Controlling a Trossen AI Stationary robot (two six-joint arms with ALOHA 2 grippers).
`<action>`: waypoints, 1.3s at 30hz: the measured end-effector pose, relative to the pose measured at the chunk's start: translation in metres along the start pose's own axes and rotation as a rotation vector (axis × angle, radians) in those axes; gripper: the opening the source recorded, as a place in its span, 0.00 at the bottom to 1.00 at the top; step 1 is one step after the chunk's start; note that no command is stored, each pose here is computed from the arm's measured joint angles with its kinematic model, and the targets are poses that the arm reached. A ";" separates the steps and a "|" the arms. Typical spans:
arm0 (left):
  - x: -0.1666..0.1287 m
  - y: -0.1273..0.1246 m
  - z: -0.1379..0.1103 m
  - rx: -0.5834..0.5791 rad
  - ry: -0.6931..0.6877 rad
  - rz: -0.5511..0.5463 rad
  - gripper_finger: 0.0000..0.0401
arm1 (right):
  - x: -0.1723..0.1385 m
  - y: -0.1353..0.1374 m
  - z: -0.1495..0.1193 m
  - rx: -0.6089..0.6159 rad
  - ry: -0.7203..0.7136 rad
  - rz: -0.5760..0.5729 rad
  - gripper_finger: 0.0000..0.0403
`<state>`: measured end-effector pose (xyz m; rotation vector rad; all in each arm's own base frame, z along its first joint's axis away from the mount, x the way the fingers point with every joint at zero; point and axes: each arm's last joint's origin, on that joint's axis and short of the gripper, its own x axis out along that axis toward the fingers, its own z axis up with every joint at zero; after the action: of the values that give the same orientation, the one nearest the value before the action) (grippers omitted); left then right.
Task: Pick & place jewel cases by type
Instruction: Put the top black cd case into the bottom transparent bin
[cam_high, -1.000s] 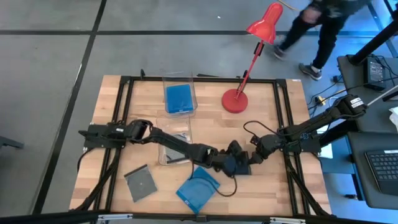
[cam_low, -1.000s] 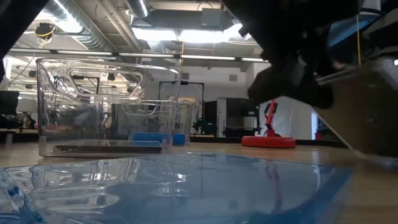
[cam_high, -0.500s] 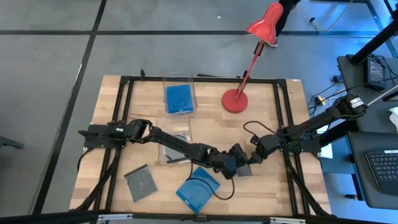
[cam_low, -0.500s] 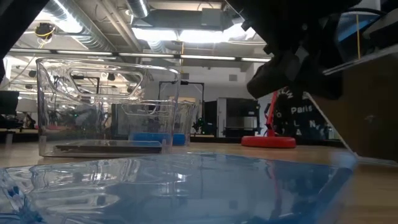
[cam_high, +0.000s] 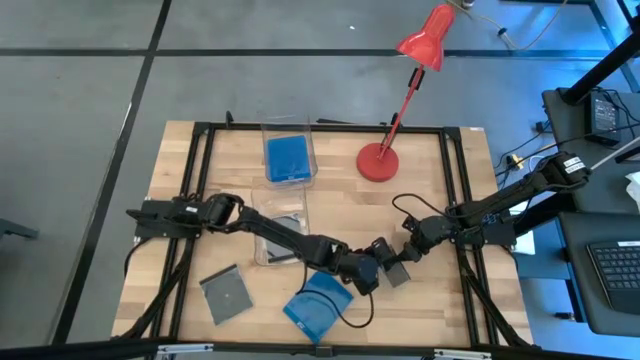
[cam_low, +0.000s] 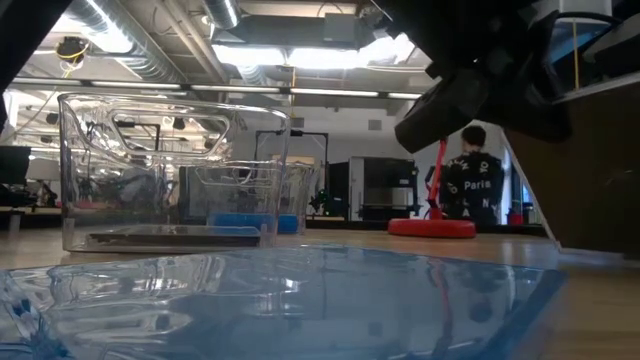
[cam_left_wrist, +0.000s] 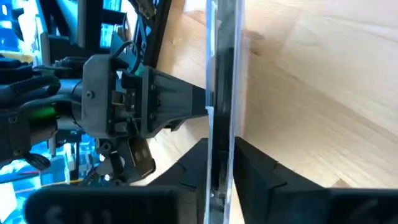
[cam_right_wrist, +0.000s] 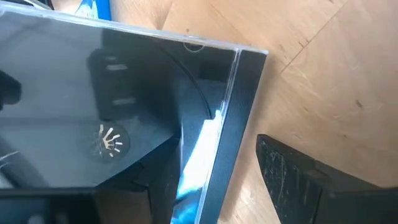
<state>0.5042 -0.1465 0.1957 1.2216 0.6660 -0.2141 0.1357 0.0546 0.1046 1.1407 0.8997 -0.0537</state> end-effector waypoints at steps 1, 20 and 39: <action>0.000 -0.001 0.001 0.000 0.005 0.001 0.13 | 0.000 0.000 0.000 -0.001 0.000 0.000 0.52; -0.014 -0.014 0.019 -0.017 0.104 0.071 0.08 | -0.001 0.003 0.001 -0.049 -0.029 0.034 0.52; -0.027 -0.017 0.034 -0.046 0.129 0.139 0.07 | -0.037 0.044 0.022 -0.250 -0.537 0.286 0.53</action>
<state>0.4862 -0.1887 0.2036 1.2390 0.6909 -0.0042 0.1450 0.0427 0.1641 0.9435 0.2536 -0.0114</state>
